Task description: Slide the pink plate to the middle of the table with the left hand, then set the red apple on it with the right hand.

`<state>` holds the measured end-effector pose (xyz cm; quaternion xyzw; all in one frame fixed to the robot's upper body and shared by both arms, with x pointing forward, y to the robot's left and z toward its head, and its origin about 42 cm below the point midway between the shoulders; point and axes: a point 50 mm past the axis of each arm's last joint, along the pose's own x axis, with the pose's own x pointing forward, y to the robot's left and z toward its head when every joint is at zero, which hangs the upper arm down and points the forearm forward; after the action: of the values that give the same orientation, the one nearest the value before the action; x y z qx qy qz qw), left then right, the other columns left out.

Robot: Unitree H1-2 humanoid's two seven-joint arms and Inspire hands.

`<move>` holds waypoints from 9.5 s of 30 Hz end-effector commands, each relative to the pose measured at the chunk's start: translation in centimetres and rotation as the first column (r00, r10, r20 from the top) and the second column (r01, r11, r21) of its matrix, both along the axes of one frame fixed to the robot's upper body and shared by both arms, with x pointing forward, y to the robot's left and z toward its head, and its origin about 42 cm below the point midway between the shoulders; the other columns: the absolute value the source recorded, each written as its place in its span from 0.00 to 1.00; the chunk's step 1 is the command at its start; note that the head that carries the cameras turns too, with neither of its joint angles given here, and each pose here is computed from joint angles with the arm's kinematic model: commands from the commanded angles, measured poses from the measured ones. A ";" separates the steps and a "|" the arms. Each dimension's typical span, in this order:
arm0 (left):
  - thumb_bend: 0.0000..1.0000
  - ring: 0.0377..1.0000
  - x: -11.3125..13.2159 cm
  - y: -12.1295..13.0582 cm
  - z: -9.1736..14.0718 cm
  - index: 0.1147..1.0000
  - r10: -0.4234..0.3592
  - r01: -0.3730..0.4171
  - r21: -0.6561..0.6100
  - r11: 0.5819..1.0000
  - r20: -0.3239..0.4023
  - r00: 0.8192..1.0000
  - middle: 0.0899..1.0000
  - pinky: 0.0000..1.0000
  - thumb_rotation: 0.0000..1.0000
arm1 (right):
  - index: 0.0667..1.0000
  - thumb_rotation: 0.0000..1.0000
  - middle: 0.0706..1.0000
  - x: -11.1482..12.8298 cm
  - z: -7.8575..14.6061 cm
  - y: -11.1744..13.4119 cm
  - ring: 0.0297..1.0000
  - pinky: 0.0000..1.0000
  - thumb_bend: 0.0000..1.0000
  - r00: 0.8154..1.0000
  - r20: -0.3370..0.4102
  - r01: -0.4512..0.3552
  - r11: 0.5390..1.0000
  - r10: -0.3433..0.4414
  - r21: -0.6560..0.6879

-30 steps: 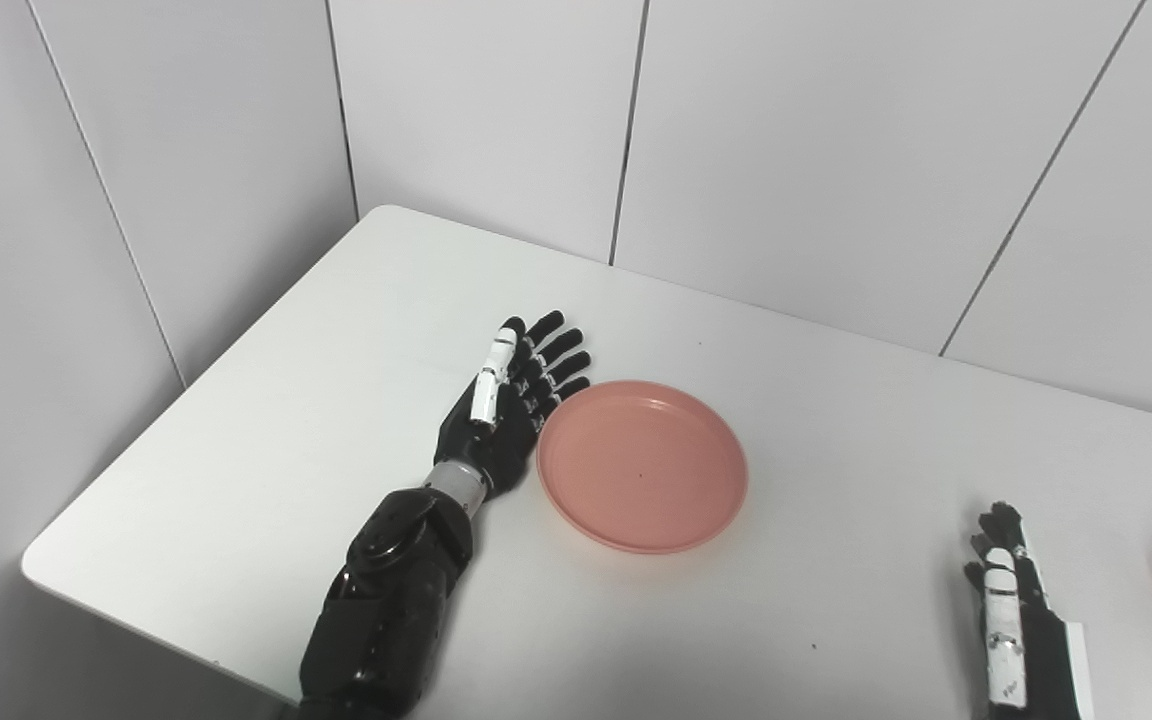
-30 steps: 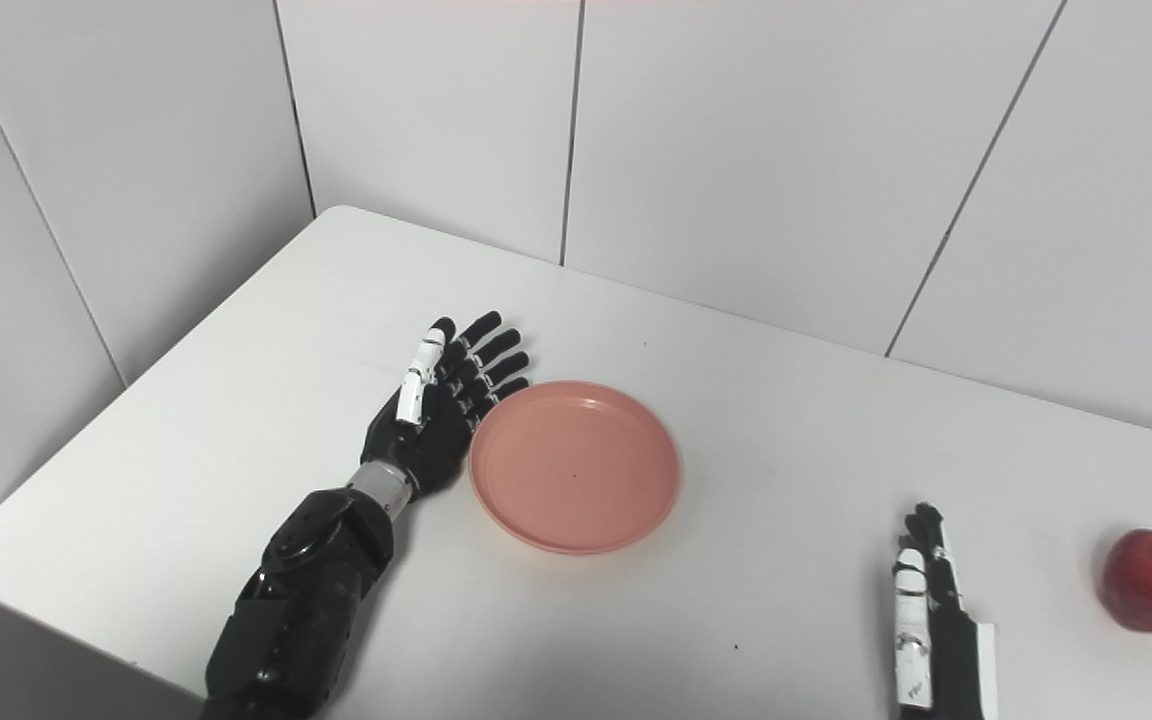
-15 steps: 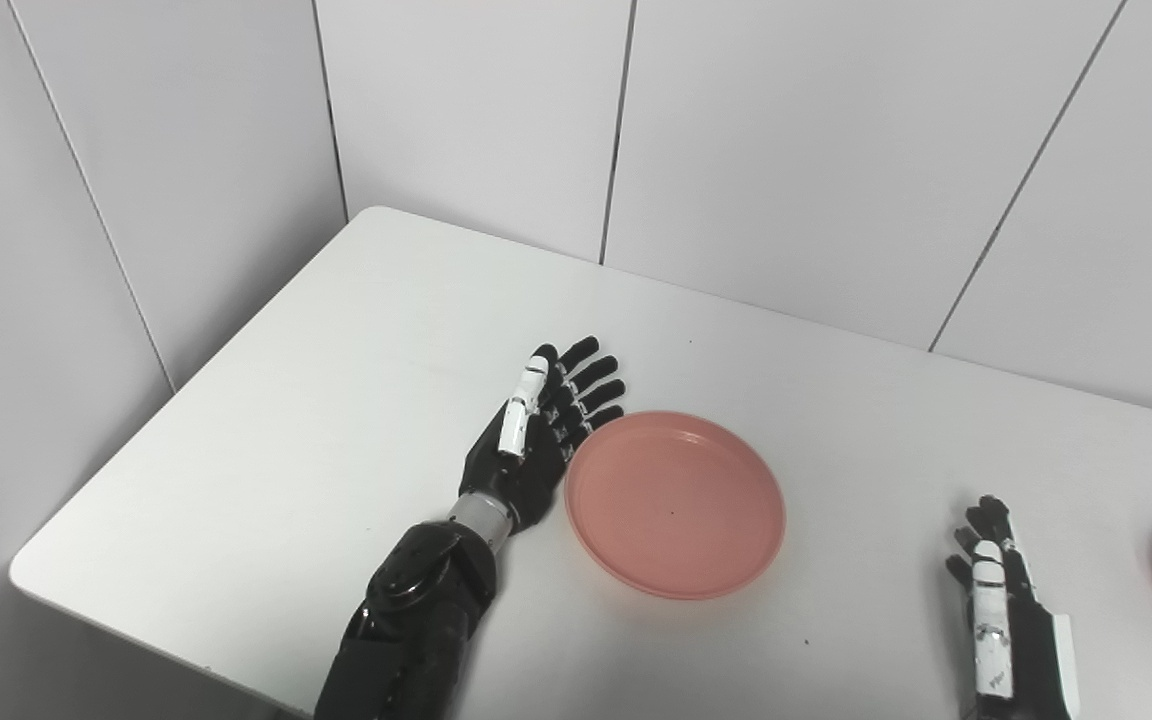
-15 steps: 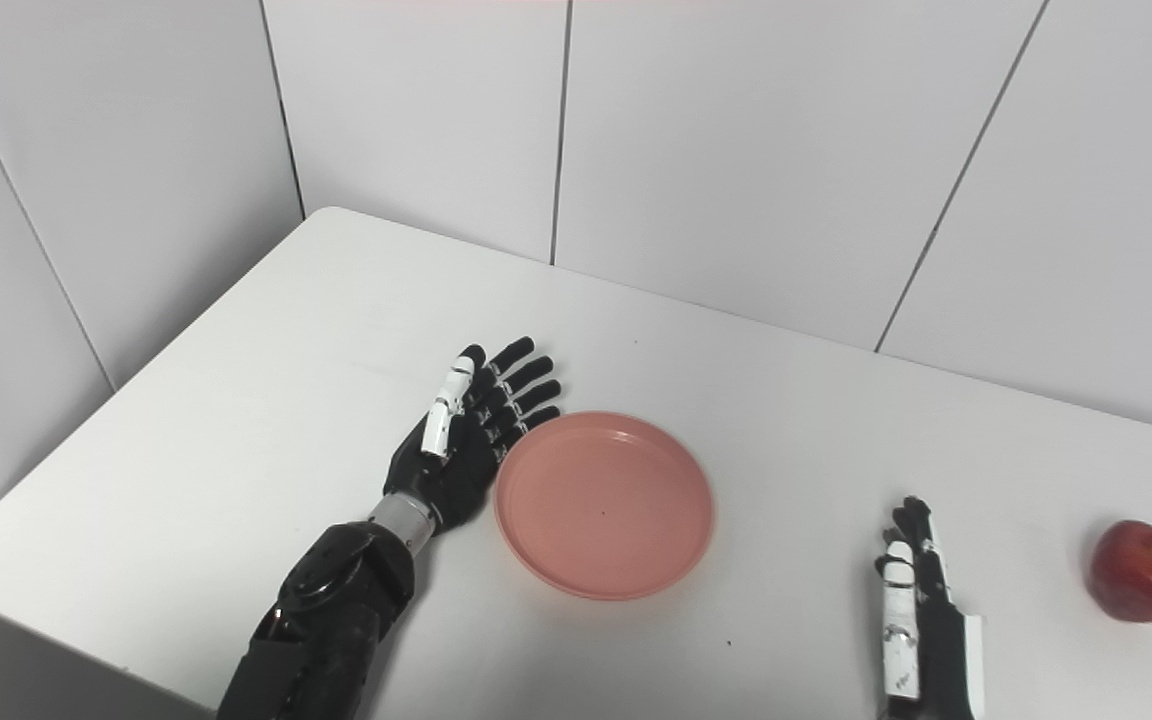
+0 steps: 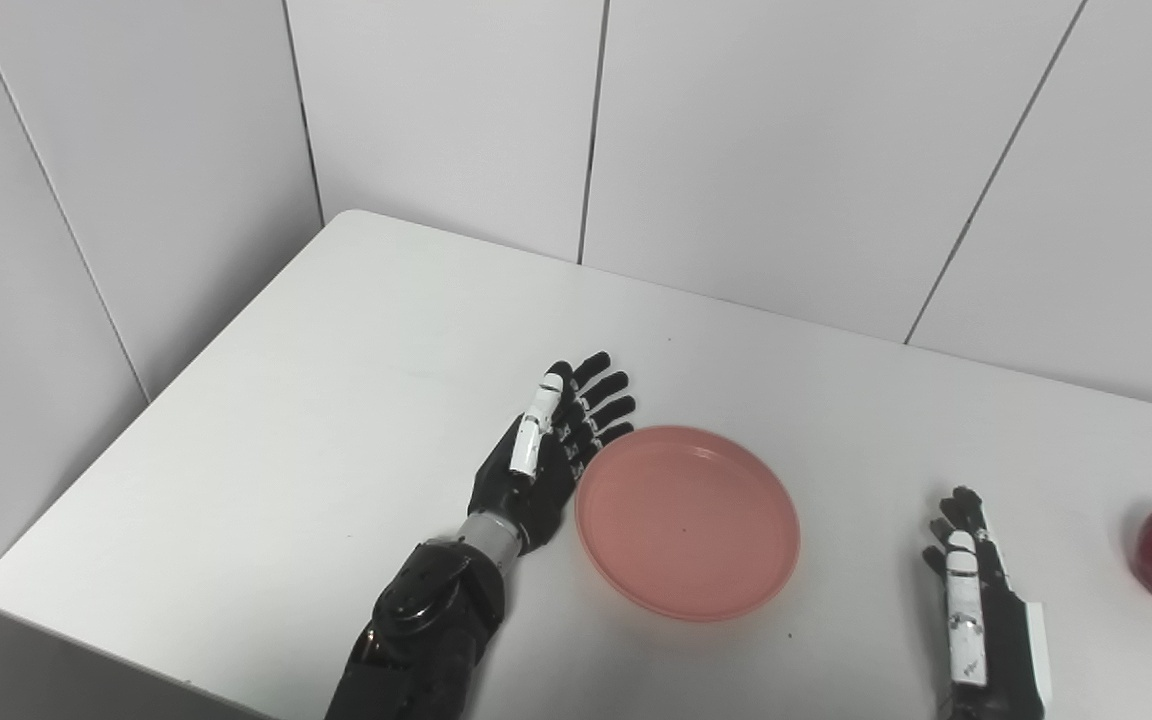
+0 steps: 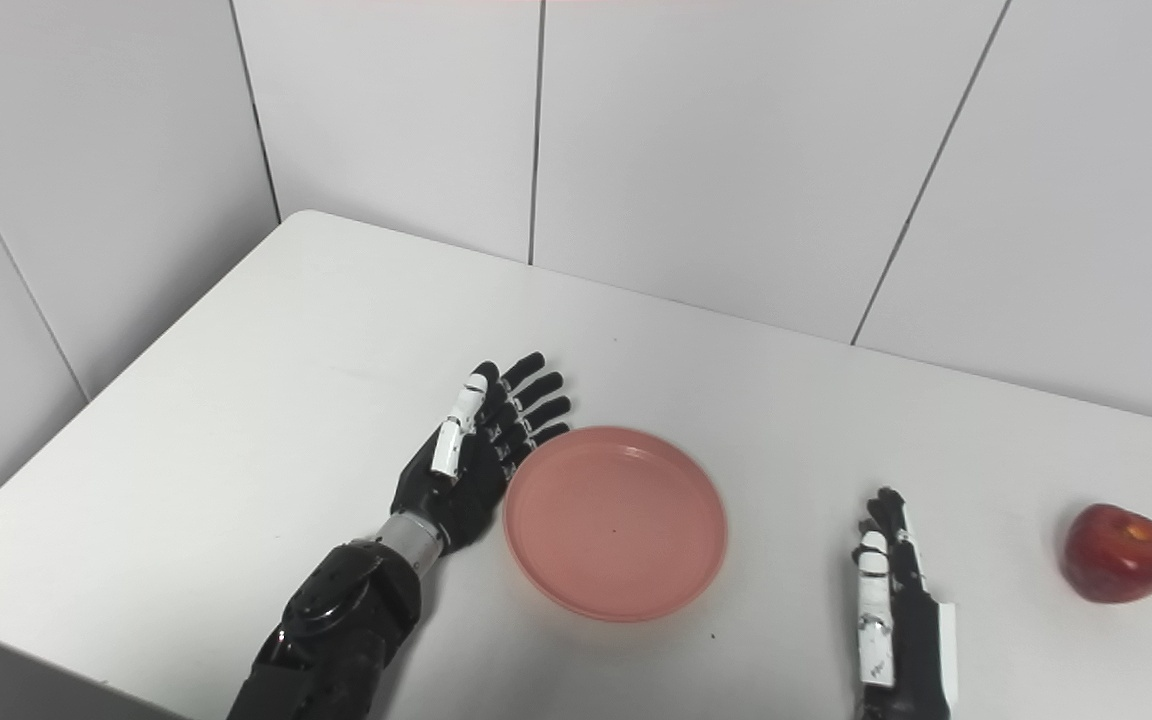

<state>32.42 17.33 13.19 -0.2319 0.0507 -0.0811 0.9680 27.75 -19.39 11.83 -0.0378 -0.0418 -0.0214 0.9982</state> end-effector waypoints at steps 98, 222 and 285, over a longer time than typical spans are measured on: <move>0.43 0.89 -0.4 3.6 -0.1 0.87 -0.009 0.006 0.042 0.999 0.065 0.998 0.89 0.91 1.00 | 0.88 0.69 0.88 1.9 12.8 -3.8 0.85 0.77 0.53 0.958 0.261 0.225 0.870 -0.116 -0.438; 0.42 0.90 -0.8 4.7 -1.4 0.89 -0.003 0.001 0.024 1.000 0.052 0.999 0.90 0.92 1.00 | 0.85 0.37 0.78 10.7 10.0 -19.5 0.73 0.60 0.92 0.920 -0.078 0.191 0.615 -0.384 -0.765; 0.43 0.89 -0.9 4.2 -1.2 0.88 0.002 -0.004 0.042 0.999 0.044 0.999 0.89 0.91 1.00 | 0.45 0.13 0.48 10.4 12.0 -17.6 0.46 0.41 0.51 0.931 0.145 0.344 0.669 -0.335 -0.659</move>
<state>31.61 21.63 12.15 -0.2186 0.0218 -0.0830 0.9720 37.69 -37.40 21.17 -0.4067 0.0024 -0.1818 0.8953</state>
